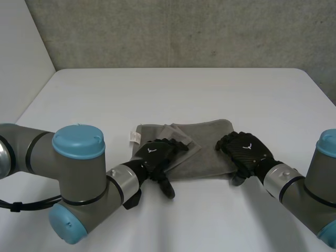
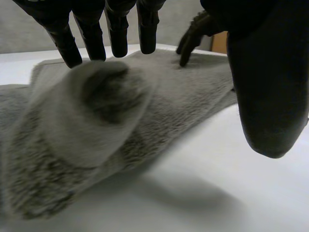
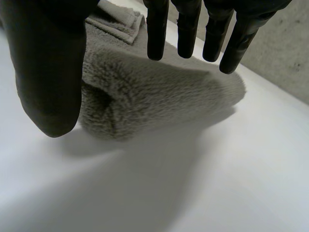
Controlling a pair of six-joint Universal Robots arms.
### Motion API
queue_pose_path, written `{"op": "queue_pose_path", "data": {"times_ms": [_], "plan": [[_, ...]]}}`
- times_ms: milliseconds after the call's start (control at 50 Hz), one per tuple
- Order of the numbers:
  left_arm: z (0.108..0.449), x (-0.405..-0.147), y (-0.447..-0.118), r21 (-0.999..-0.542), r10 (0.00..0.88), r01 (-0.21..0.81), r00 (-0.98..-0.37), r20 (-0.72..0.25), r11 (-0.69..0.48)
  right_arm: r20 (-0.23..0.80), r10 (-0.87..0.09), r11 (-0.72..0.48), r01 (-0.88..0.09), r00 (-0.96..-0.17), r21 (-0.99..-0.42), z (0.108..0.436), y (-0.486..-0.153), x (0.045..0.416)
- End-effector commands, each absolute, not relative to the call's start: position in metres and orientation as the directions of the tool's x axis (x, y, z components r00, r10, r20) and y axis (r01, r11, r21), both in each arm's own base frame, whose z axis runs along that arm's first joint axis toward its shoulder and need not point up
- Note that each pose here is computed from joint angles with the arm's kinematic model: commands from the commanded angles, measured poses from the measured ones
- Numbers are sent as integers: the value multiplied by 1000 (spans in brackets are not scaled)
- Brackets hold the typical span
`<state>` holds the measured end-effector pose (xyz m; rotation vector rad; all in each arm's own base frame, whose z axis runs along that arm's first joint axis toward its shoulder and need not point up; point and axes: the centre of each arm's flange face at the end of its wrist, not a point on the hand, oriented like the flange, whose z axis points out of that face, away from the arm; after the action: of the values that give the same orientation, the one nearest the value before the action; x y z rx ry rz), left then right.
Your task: Fold the towel.
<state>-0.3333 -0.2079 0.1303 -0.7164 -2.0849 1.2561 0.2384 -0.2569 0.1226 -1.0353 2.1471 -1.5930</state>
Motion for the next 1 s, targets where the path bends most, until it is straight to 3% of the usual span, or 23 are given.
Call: {"op": "queue_pose_path", "data": {"times_ms": [20, 340, 520, 600, 700, 800, 1000], "plan": [[134, -330, -222, -915, 656, 116, -732, 184, 386, 47, -663, 234, -266, -747, -935, 118, -258, 242], [134, -330, -232, -936, 641, 85, -749, 167, 342, 7, -636, 222, -192, -772, -956, 121, -268, 244], [151, -322, -269, -972, 567, 29, -816, 112, 235, 4, -633, 231, -194, -774, -953, 118, -268, 241], [143, -311, -289, -973, 529, 74, -847, 54, 217, 7, -636, 226, -195, -772, -954, 119, -268, 241], [135, -284, -315, -967, 448, 187, -889, -91, 175, 9, -638, 227, -200, -770, -953, 119, -267, 241], [137, -276, -319, -965, 411, 192, -906, -103, 180, 11, -641, 226, -203, -767, -953, 119, -265, 241], [136, -277, -309, -961, 425, 199, -900, -100, 194, 10, -641, 233, -207, -768, -950, 120, -260, 240]]}}
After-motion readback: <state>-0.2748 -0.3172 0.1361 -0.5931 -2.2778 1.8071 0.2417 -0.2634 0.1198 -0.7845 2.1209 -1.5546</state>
